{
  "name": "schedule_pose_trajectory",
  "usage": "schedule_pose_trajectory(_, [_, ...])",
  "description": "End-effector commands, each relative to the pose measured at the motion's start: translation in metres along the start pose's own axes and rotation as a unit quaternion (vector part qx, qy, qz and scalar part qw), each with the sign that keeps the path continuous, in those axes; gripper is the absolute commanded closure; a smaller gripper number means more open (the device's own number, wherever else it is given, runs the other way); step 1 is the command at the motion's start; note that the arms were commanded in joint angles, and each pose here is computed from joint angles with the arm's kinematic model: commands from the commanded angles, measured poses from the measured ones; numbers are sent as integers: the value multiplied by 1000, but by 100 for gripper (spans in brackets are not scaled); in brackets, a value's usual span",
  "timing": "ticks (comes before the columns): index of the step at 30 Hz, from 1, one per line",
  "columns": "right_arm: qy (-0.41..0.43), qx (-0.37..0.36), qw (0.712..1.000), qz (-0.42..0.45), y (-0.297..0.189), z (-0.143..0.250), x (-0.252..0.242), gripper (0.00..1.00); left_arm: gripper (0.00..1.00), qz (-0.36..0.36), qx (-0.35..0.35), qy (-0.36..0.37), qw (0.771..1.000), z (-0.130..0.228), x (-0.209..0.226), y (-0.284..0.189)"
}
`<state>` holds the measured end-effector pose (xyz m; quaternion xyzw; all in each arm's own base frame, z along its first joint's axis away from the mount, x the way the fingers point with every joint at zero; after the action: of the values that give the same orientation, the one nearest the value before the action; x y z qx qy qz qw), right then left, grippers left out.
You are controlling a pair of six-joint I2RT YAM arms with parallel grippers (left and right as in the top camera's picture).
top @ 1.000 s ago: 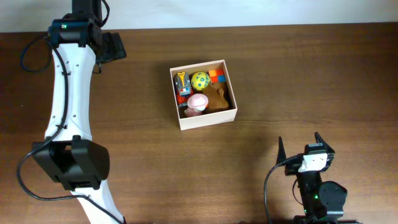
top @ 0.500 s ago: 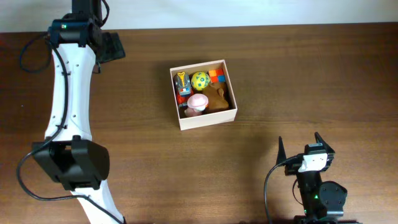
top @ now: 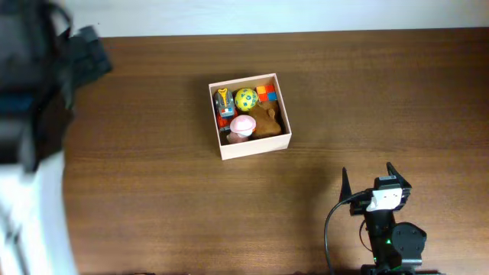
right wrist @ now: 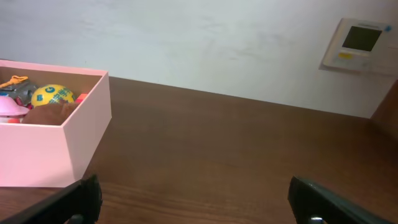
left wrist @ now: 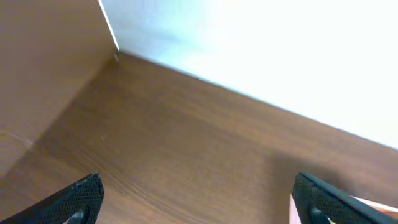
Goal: Pack container
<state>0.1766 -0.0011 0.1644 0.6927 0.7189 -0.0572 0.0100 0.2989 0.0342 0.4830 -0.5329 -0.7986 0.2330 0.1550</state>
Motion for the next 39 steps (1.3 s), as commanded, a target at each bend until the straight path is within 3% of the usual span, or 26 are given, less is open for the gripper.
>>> schedule_pose_trajectory(1, [6, 1, 1000, 9, 0, 2, -2, 1, 1, -4, -18, 2, 1000, 6, 13, -28])
schedule_pose_trajectory(10, [6, 1, 1000, 9, 0, 2, -2, 1, 1, 13, -92, -24, 995, 57, 36, -64])
schedule_pose_trajectory(23, [6, 1, 1000, 9, 0, 2, -2, 1, 1, 70, -225, -66, 970, 165, 35, -9])
schedule_pose_trajectory(39, [6, 1, 1000, 9, 0, 2, -2, 1, 1, 95, -279, -79, 952, 237, 39, 17])
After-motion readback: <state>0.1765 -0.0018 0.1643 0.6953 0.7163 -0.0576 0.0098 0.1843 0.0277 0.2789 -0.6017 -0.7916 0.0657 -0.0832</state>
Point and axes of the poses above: each gripper's point midway between its finger pads, its own y axis out along the fingers, its own x axis along the line the jaws close on, z = x × y, the point moved 7 cm from there along -y, back along the fingers, and after that the axes turned 3 degrees about y, right-handed, at the moved point
